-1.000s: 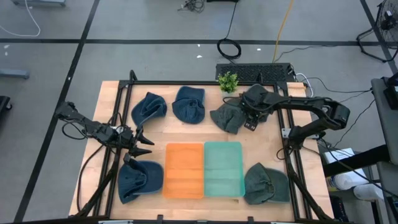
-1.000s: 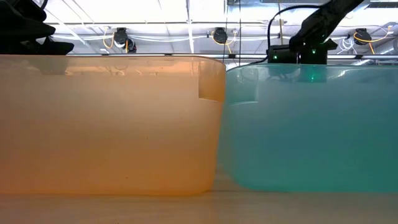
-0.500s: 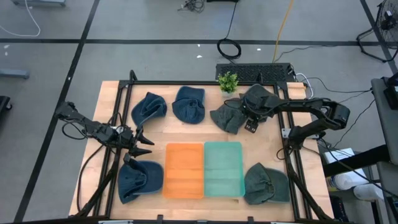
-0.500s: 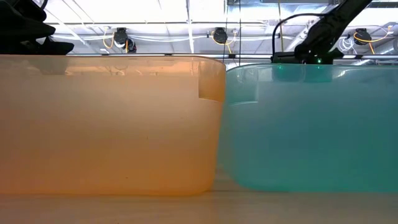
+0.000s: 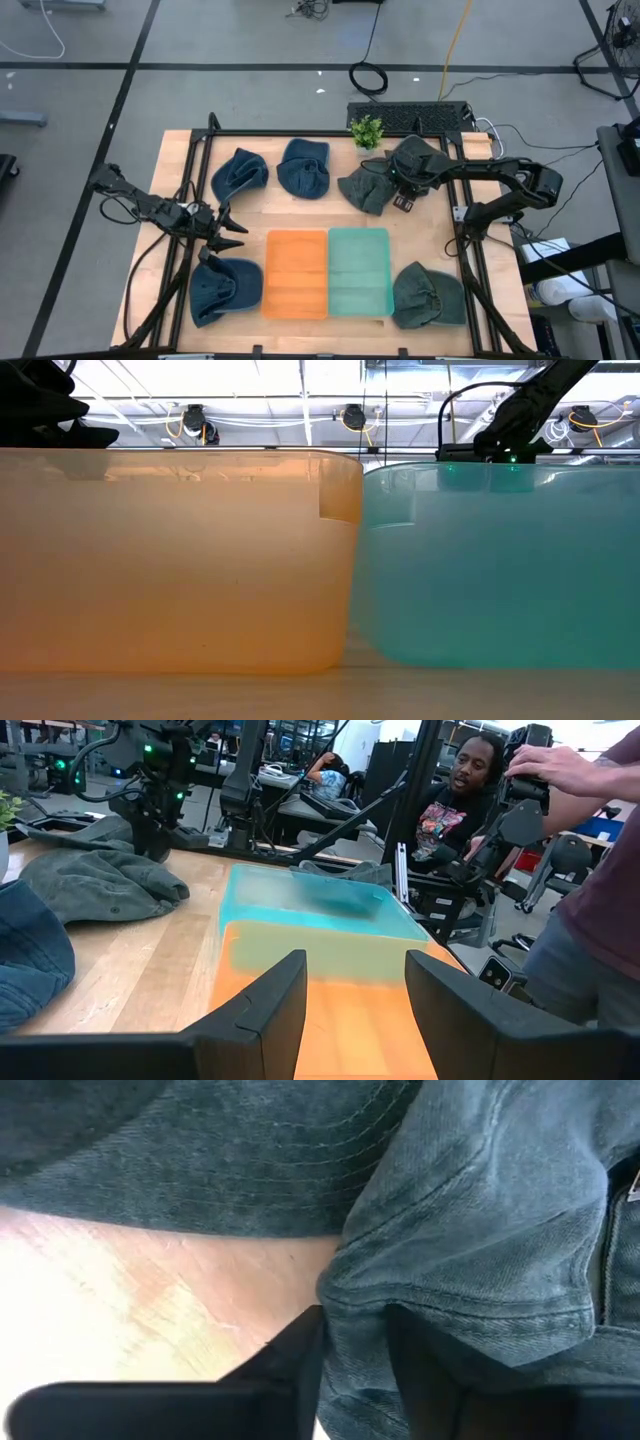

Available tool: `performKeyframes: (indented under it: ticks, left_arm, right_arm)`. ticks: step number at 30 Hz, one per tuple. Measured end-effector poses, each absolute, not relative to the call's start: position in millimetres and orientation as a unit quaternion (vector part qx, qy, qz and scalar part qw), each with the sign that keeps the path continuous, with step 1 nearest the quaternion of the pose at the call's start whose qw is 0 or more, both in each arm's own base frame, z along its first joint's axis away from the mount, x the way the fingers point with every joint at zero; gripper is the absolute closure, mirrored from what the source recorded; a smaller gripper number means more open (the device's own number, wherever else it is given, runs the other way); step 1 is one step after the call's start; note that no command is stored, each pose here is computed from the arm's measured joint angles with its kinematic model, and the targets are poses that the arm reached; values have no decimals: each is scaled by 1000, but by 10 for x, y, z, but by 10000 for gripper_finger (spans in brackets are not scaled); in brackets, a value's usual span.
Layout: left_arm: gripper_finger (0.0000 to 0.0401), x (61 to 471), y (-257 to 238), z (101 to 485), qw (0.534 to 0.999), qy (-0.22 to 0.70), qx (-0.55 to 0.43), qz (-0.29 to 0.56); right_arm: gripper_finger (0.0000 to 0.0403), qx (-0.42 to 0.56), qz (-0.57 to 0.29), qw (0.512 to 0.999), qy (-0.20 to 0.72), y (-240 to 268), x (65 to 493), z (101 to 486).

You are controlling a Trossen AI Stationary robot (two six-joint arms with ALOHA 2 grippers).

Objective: Pick & Place hat
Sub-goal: Put the top right black cap into the green bin

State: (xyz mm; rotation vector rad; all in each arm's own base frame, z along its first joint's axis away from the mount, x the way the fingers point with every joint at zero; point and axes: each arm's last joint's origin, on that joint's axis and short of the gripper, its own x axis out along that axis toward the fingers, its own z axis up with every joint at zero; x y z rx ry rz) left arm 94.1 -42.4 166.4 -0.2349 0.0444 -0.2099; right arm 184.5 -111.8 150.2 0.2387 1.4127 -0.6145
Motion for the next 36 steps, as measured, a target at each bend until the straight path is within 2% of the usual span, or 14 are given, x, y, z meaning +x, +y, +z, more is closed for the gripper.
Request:
performKeyframes:
  ticks: [7,9,17,22,26,36]
  left_arm:
    - [222,941,-424,1664,987,22,-117,-104]
    - [222,941,-424,1664,987,22,-117,-104]
    - [222,941,-424,1664,987,22,-117,-104]
    - [222,941,-424,1664,987,22,-117,-104]
    - [222,941,-424,1664,987,22,-117,-104]
    - [222,941,-423,1664,987,22,-117,-104]
  right_arm:
    - [386,106,-274,713,637,-1119,1848,1502]
    - [398,104,-273,713,637,-1119,1848,1502]
    - [402,103,-277,710,639,-1119,1841,1502]
    - [402,100,-305,673,666,-1096,1786,1596]
    - [402,91,-309,688,651,-1056,1789,1803]
    - [403,70,-328,685,647,-1051,1761,2444]
